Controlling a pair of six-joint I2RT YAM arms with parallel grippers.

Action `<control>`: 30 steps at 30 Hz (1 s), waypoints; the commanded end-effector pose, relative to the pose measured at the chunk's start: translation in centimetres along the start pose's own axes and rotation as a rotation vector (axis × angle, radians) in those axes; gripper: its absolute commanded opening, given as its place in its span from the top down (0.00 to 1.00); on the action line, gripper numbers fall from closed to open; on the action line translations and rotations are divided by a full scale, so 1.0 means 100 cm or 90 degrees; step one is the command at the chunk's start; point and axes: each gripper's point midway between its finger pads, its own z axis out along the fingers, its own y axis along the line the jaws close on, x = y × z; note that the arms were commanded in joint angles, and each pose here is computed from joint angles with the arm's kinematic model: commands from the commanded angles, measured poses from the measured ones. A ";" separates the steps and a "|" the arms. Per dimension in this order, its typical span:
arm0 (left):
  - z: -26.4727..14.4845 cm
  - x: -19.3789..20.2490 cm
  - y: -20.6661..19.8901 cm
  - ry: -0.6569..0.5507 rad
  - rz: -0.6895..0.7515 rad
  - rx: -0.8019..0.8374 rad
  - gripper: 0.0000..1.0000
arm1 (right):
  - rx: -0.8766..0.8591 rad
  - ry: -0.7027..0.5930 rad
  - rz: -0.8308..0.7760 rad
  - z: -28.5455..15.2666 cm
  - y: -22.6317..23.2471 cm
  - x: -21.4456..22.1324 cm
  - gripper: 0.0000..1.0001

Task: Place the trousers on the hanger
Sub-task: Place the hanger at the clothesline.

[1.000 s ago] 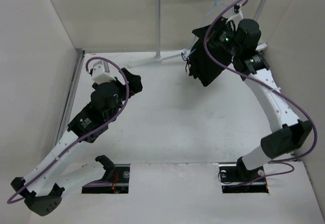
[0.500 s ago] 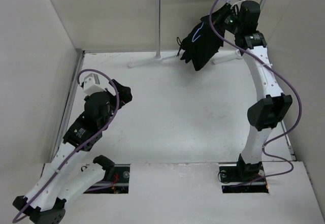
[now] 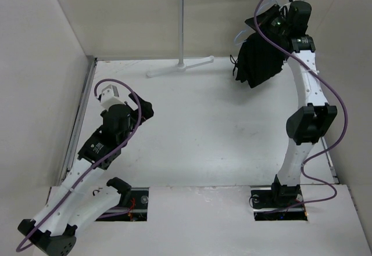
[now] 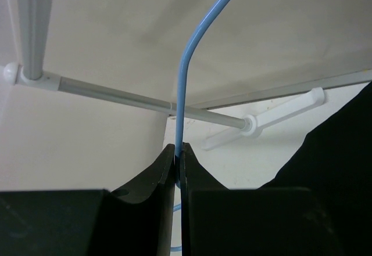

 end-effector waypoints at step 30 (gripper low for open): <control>0.021 -0.001 0.004 0.021 -0.018 -0.032 0.00 | -0.017 -0.099 -0.084 -0.078 0.034 -0.033 0.11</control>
